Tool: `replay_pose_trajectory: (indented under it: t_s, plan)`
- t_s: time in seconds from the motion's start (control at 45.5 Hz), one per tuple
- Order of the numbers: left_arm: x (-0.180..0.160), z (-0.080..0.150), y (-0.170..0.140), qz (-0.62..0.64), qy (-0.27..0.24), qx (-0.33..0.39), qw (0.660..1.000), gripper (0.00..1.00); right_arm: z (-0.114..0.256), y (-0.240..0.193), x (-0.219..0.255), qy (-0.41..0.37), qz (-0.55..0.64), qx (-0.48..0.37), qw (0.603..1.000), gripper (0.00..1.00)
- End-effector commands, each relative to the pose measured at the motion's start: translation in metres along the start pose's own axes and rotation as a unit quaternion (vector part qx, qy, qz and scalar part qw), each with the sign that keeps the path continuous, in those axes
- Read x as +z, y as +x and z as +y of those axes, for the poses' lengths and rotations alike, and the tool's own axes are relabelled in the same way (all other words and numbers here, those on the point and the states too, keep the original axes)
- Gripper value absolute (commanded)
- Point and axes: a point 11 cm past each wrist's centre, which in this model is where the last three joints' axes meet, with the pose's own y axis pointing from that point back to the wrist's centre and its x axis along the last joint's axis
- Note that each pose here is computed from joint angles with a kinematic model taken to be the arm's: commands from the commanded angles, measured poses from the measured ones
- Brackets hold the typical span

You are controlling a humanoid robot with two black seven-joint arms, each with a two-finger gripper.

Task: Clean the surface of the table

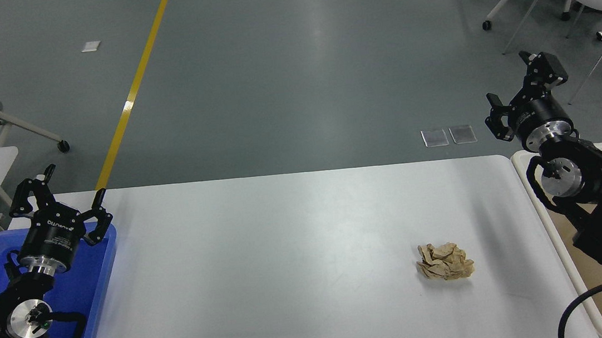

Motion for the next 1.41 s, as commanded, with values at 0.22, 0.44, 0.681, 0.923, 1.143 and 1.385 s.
replay_pose_trajectory:
  t_s: [0.22, 0.44, 0.681, 0.923, 1.143, 1.385]
  plan:
    - [0.0, 0.0, 0.0, 0.0, 0.0, 0.0, 1.0, 1.0, 0.009, 0.013, 0.012, -0.007, -0.005, 0.011, 1.0, 0.98]
    - [0.0, 0.0, 0.0, 0.0, 0.0, 0.0, 1.0, 1.0, 0.009, 0.023, 0.005, -0.003, 0.005, 0.013, 1.0, 0.98]
    - [0.0, 0.0, 0.0, 0.0, 0.0, 0.0, 1.0, 1.0, 0.009, 0.036, -0.016, 0.002, 0.036, -0.013, 0.999, 0.98]
    - [0.0, 0.0, 0.0, 0.0, 0.0, 0.0, 1.0, 1.0, 0.004, 0.053, -0.062, 0.007, 0.109, -0.061, 0.992, 0.98]
    - [0.0, 0.0, 0.0, 0.0, 0.0, 0.0, 1.0, 1.0, 0.001, 0.073, -0.108, -0.028, 0.283, -0.081, 0.955, 0.98]
    - [0.0, 0.0, 0.0, 0.0, 0.0, 0.001, 1.0, 1.0, 0.002, 0.069, -0.102, -0.1, 0.416, -0.138, 0.893, 0.98]
